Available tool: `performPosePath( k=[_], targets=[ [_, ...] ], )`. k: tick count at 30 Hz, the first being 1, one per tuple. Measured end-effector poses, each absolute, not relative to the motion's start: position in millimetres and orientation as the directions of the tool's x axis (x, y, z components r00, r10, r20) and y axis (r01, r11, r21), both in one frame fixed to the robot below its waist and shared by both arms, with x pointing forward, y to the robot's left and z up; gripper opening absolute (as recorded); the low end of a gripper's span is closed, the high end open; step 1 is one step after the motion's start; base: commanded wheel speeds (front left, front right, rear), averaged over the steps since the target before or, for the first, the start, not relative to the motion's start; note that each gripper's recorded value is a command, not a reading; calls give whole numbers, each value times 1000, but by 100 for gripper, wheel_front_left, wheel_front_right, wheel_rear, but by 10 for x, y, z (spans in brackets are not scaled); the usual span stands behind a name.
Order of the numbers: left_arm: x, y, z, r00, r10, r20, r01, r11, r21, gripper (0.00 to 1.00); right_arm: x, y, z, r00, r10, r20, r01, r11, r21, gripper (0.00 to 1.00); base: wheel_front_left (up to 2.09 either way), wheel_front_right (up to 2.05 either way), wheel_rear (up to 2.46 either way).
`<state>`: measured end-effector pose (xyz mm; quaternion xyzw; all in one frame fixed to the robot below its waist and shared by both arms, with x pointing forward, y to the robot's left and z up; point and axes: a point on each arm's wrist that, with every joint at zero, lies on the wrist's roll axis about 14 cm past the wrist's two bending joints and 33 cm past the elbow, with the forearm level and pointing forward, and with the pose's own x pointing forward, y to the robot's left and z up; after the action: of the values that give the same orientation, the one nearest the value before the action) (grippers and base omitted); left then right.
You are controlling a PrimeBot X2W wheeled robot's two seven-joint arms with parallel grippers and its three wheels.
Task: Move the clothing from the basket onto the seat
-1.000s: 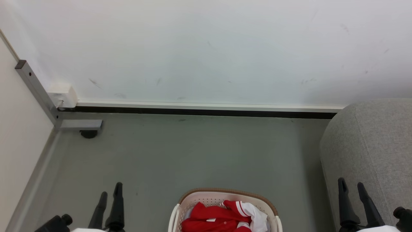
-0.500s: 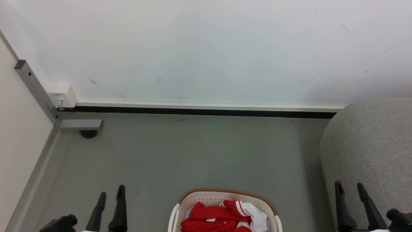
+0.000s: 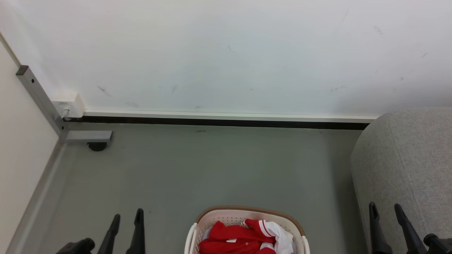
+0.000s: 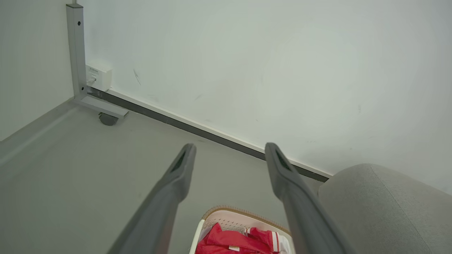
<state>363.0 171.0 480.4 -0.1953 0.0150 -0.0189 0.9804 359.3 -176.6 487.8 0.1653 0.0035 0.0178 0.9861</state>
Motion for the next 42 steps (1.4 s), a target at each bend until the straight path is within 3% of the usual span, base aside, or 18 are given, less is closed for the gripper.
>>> performPosePath(
  k=[28, 42],
  targets=[
    [3593, 1518, 4783, 992, -125, -5, 122, 974, -189, 100, 3499, -1771, 4795, 999, 47, -1, -46, 979, 197, 100, 0, 0, 0],
    [3586, 1505, 4763, 991, -135, -4, 133, 980, -151, 100, 3472, -1721, 4761, 998, 66, -4, -64, 984, 164, 100, 0, 0, 0]
  ],
)
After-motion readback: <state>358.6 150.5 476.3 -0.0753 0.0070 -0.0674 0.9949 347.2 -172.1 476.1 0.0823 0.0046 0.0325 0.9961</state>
